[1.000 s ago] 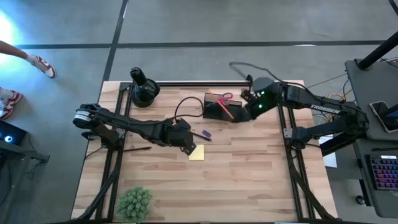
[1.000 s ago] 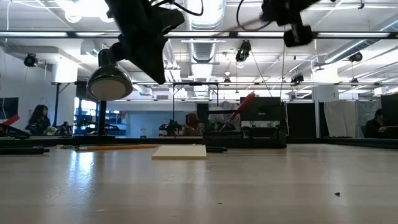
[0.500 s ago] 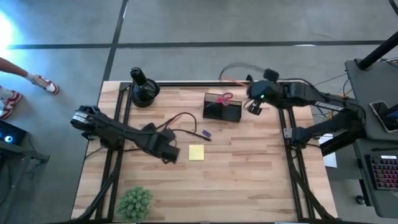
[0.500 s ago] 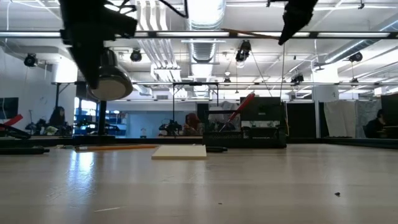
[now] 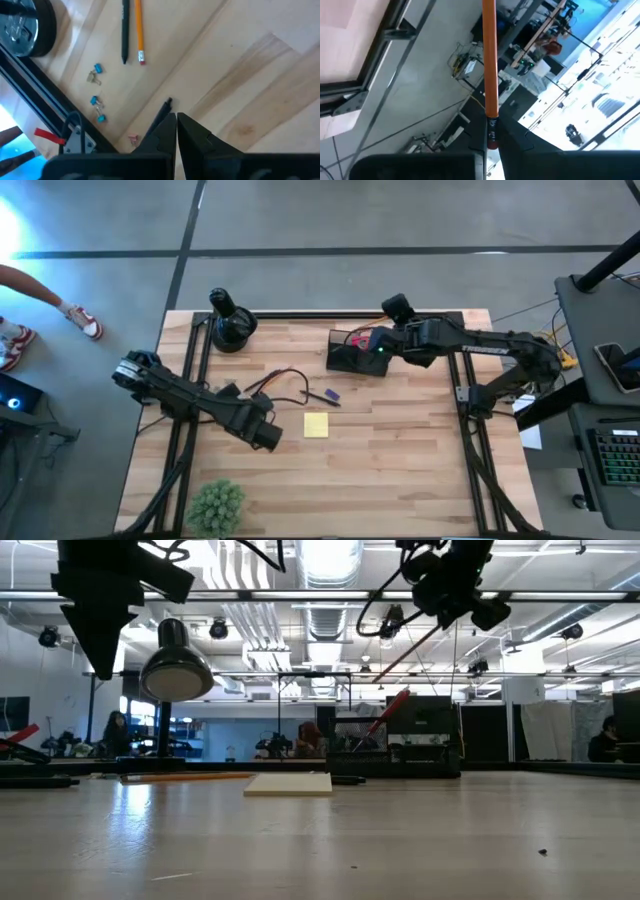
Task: Pick and place office supplies into organizer
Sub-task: Put the right pencil into the desk organizer
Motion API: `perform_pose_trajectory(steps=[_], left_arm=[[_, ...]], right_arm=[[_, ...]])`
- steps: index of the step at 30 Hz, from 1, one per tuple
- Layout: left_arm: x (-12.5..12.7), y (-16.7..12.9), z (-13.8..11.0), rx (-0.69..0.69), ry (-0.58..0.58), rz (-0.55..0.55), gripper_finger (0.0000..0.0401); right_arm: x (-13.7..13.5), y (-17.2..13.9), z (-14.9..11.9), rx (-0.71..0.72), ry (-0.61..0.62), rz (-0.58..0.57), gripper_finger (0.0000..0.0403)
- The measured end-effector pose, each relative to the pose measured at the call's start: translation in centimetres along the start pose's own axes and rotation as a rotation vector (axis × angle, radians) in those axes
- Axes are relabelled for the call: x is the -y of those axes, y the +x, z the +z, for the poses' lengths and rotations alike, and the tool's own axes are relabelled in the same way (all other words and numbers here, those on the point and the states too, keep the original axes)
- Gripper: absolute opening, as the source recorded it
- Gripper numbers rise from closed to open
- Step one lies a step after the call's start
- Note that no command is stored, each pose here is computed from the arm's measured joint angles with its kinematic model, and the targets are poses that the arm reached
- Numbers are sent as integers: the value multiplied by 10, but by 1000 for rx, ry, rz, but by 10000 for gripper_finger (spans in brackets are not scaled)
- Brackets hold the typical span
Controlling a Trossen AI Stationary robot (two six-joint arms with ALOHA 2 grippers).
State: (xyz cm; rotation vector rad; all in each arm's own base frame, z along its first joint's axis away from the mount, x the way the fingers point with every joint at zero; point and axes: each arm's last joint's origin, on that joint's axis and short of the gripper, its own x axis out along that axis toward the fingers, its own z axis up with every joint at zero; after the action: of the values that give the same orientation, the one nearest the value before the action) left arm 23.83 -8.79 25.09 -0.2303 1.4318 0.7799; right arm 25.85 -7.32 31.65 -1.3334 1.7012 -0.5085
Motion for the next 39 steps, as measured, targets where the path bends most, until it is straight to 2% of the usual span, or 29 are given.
perform_pose_trajectory(steps=[15, 19, 29, 39], left_arm=[[6, -1, -8, 14, 22, -18, 0], [9, 0, -7, 27, 89, -39, 0], [11, 0, -5, 82, 109, -44, 0], [11, 0, -4, 115, 108, -24, 0]], right_arm=[[-10, 20, 47, -26, -167, 40, 18], [-6, 26, 62, -32, -192, 49, 18], [15, 39, 109, -31, -163, 48, 21], [5, 45, 129, -19, -163, 88, 27]])
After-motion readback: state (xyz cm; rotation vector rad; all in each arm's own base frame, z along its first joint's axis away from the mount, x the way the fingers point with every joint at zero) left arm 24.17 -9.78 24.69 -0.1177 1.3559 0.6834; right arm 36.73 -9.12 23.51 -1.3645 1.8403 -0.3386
